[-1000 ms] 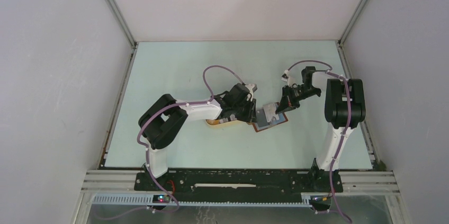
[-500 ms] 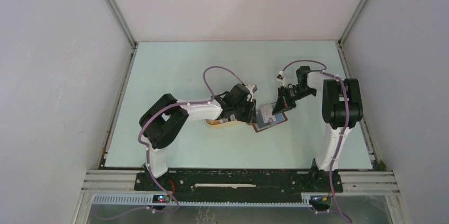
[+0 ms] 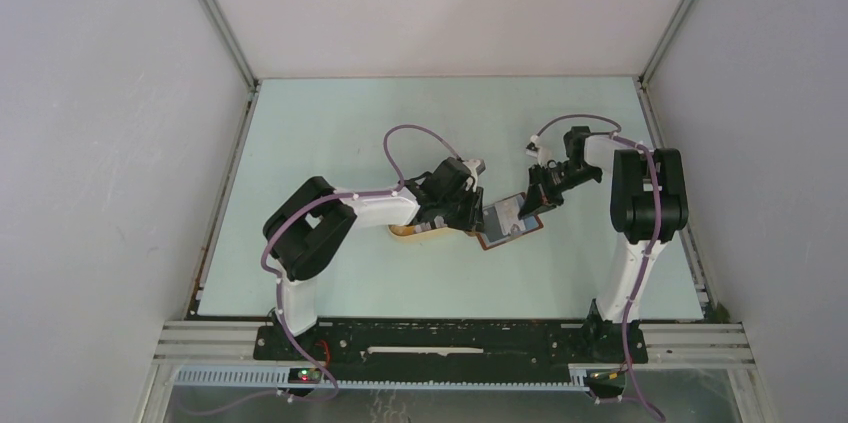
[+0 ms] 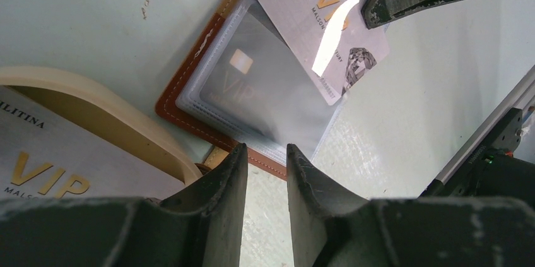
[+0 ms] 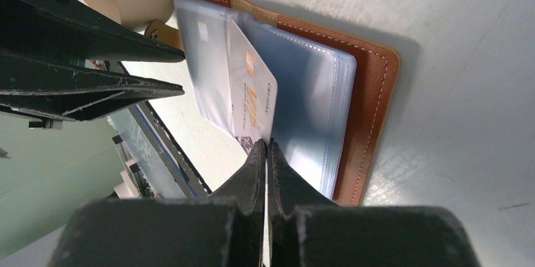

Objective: Put the credit cards into the card holder
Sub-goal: Insert the credit card into the card holder.

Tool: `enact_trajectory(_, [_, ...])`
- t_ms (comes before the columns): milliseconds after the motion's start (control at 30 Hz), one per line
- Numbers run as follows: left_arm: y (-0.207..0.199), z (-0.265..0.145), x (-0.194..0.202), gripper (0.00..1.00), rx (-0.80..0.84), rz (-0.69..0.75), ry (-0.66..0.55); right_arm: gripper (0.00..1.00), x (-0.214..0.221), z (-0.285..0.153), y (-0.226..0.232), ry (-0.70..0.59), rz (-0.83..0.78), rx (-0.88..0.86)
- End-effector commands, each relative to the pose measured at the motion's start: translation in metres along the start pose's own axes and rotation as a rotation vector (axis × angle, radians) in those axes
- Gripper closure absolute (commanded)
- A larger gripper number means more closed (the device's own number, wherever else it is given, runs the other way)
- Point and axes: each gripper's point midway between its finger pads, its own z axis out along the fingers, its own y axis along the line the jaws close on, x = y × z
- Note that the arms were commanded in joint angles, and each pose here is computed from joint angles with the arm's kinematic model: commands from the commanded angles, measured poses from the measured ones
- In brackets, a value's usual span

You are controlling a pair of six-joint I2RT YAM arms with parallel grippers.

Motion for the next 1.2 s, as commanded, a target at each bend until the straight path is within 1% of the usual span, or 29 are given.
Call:
enact_trajectory(0, [-0.001,0.001,-0.011,0.65,0.007,-0.007,-0.024,1.0,-0.003,-0.01,0.003,-0.001,-0.079,0.038])
enact_trajectory(767, [-0.001,0.001,-0.011,0.66,0.017,-0.01,-0.022,1.0,0.003,0.001,0.012,0.047,-0.118,0.032])
enact_trajectory(1167, [-0.002,0.001,-0.011,0.66,0.021,-0.011,-0.022,1.0,0.008,-0.003,0.01,0.061,-0.046,0.074])
